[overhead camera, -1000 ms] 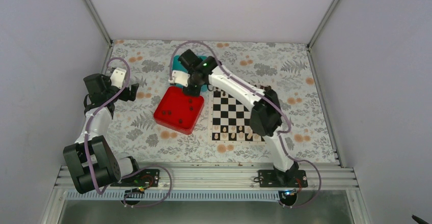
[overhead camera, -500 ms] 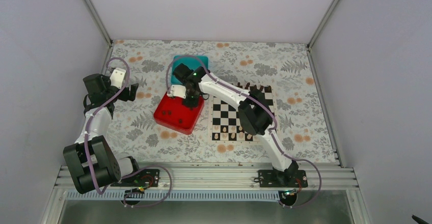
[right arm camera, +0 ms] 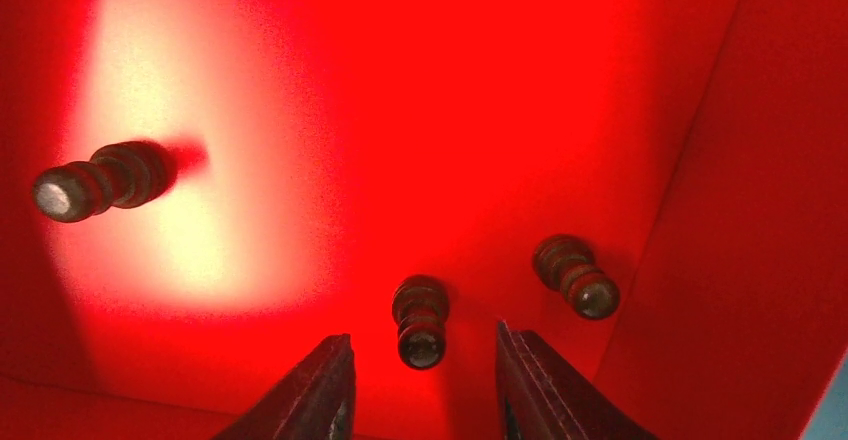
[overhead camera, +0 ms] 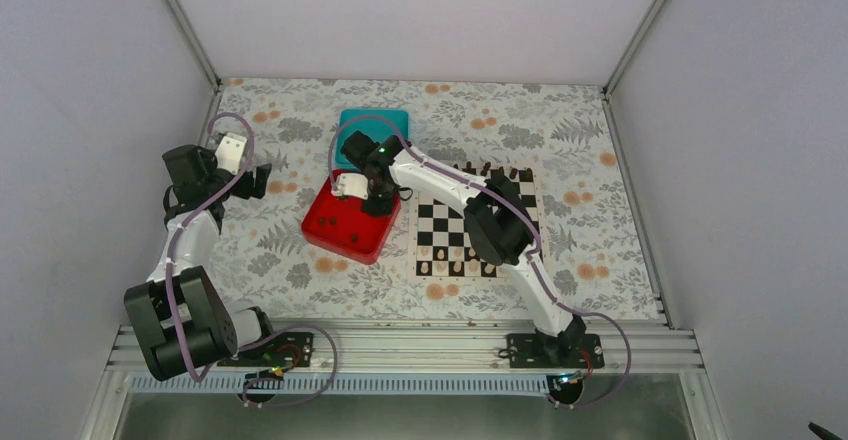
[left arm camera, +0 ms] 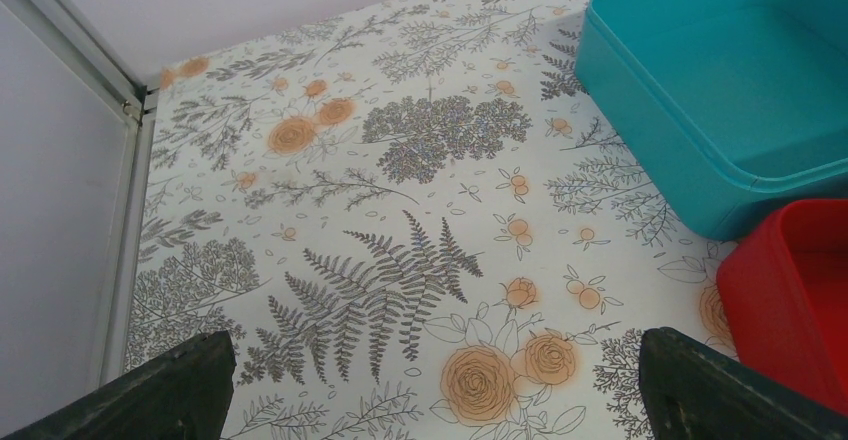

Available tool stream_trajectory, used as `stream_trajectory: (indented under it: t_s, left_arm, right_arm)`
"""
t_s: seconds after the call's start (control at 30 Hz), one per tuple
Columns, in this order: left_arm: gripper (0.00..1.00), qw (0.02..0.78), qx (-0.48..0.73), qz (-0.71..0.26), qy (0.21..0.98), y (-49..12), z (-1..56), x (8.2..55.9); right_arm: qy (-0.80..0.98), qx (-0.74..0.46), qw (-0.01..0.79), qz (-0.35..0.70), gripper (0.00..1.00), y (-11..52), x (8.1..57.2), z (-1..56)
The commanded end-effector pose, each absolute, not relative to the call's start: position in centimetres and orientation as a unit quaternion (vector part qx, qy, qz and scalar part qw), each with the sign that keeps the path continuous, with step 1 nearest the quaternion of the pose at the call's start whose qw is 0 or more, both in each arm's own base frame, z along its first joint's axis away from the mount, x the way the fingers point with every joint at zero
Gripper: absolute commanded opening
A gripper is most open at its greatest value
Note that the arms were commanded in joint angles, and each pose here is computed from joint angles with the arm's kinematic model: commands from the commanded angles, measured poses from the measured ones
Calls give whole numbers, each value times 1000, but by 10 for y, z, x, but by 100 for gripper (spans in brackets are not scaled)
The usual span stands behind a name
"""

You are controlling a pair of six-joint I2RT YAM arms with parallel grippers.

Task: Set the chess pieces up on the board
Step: Pick up the chess piece from the storage box.

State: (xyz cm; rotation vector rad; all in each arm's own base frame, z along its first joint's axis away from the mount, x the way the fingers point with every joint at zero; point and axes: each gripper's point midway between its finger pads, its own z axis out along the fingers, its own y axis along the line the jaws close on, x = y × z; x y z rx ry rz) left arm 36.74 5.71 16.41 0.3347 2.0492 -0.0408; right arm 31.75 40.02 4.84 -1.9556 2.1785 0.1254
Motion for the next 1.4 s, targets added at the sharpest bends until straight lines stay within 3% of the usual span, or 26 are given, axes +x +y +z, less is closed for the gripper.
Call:
stream_trajectory:
  t_s: [0.0,0.3,0.57,0.8,0.97,1.2,1.37]
  left_arm:
    - [100,521,145,-24,841,54,173,366]
    - [100,521,144,-24,841,55,173,365]
    - [100,521,143,-26,841,55,172,366]
    - [100,521,142,-26,841,56,172,366]
    - [100,521,142,-25,841,56,173,366]
    - [100,520,142,-25,842,57,172,367]
    - [100,520,140,-23,842,58,171,367]
  right_arm:
    - [736,-670,90,35,38,399,315,31]
    - [735,-672,85,30,36,400,317,21]
    - [736,-667,108,32,13,407,323,30]
    - [734,-665,134,42,5,408,324,70]
    - [739,-649,175,47,5,400,329,128]
    - [778,-595,201,23,5,330,354,167]
    - [824,-528,204,16,4,251,376,163]
